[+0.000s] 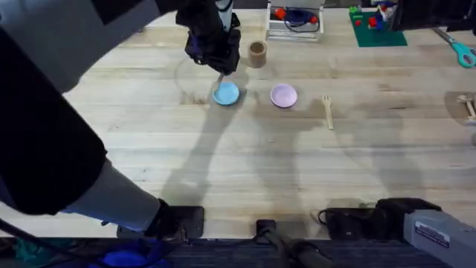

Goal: Pick up a utensil and set it on the pink plate, then put the other utensil in the container.

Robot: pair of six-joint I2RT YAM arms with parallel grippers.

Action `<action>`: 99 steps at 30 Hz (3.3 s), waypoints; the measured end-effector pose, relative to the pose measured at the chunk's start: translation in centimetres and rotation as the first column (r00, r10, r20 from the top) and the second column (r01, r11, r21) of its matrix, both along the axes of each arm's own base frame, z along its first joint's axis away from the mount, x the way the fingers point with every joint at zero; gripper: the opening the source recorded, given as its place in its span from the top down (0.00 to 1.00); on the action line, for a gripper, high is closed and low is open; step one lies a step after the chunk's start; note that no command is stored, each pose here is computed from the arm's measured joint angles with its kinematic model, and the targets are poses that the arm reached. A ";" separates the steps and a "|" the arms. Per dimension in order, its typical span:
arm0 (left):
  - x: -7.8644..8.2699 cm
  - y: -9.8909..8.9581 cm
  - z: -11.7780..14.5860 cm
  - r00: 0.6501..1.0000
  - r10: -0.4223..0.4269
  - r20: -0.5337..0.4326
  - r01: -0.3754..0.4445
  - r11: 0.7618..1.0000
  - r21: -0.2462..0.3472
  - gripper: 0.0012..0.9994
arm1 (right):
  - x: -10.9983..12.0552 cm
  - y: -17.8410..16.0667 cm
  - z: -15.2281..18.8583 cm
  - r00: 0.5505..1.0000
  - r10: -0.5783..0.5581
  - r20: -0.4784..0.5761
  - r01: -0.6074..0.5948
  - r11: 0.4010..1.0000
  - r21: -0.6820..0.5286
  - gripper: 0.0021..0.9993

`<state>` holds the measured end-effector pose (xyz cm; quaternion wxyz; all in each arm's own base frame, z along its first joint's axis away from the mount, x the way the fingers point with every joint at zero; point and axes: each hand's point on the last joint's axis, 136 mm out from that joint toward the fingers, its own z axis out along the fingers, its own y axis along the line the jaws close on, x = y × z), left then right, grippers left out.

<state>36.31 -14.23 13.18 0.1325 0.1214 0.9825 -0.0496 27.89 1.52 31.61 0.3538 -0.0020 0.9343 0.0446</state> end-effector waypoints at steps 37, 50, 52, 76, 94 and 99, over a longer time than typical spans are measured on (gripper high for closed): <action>-0.6 0.1 -7.3 0.998 0.013 -0.062 -0.013 1.000 0.004 0.95 | 0.0 0.0 0.0 1.000 0.000 0.000 0.000 1.000 0.000 0.00; -0.7 0.0 -7.3 0.998 0.012 -0.066 -0.012 1.000 0.002 0.68 | 0.0 0.0 0.0 1.000 0.000 0.000 0.000 1.000 0.000 0.00; -0.7 0.0 -7.4 0.998 0.012 -0.067 -0.012 1.000 0.002 0.65 | 0.0 0.0 0.0 1.000 0.000 0.000 0.000 1.000 0.000 0.00; 1.2 -0.8 1.7 1.000 0.015 -0.025 -0.016 1.000 -0.023 0.01 | 0.0 0.0 0.0 1.000 0.000 0.000 0.000 1.000 0.000 0.00; 0.5 0.5 5.0 1.000 -0.002 -0.026 0.003 0.999 0.042 0.01 | 0.0 0.0 0.0 1.000 0.000 0.000 0.000 1.000 0.000 0.00; 0.0 1.0 4.9 0.999 -0.006 -0.047 0.009 0.998 0.056 0.01 | -0.1 0.0 -0.1 1.000 0.000 -0.004 0.000 1.000 0.000 0.00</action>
